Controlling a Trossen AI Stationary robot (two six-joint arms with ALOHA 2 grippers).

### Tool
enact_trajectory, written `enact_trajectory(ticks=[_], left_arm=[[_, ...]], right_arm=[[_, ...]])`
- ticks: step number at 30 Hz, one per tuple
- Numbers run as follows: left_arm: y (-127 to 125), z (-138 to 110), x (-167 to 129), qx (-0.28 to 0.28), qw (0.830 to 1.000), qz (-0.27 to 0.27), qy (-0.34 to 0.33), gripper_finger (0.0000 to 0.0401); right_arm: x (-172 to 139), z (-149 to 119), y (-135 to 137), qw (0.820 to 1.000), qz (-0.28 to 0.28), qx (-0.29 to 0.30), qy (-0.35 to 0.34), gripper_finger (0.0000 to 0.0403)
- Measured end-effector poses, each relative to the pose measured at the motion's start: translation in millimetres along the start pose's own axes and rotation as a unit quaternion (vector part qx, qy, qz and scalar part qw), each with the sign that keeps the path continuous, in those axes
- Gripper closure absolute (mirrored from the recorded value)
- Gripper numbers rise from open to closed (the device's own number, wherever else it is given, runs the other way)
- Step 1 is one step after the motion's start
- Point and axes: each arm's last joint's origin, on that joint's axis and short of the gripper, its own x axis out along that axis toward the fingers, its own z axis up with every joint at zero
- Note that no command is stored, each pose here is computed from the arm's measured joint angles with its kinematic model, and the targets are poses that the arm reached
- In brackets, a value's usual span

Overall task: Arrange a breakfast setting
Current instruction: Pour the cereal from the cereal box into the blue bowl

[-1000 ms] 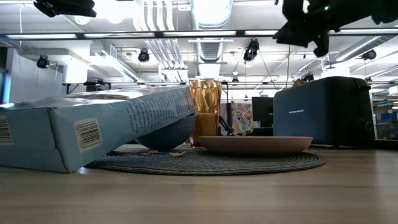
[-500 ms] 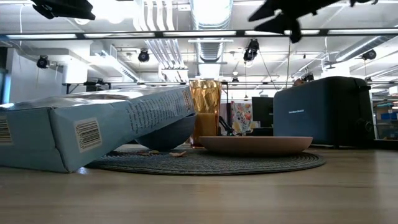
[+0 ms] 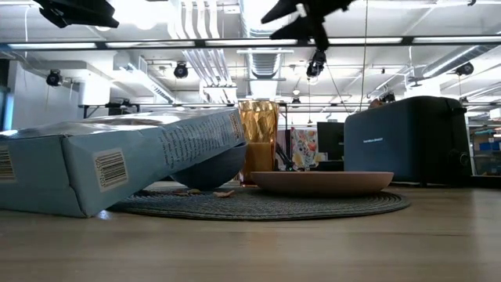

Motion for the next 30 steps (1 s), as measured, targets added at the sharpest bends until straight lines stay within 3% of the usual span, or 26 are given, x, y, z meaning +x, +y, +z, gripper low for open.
enact_trajectory(ticks=[8,12,18,22,30], left_arm=[[-0.2,-0.9,-0.6,-0.01,1.0,-0.022,0.014,0.0207],[0.8,-0.6,-1.3,-0.013,1.0,-0.025,0.014,0.0207],[0.5,-1.1,-1.3,-0.011,0.999,-0.03,0.018,0.0207],[0.5,-1.1,-1.4,-0.011,0.999,-0.034,0.02,0.0207],[2.0,-1.2,-2.2,-0.011,0.999,-0.034,0.02,0.0207]], right_arm=[[25.7,27.1,6.5,0.995,-0.042,-0.016,0.085,0.022],[43.7,34.1,-2.7,0.993,0.011,0.03,0.117,0.0221],[78.2,32.8,-21.1,0.975,0.074,0.11,0.179,0.0221],[91.7,38.1,-23.0,0.968,0.096,0.117,0.199,0.0221],[112.1,42.8,-21.5,0.959,0.085,0.098,0.252,0.0221]])
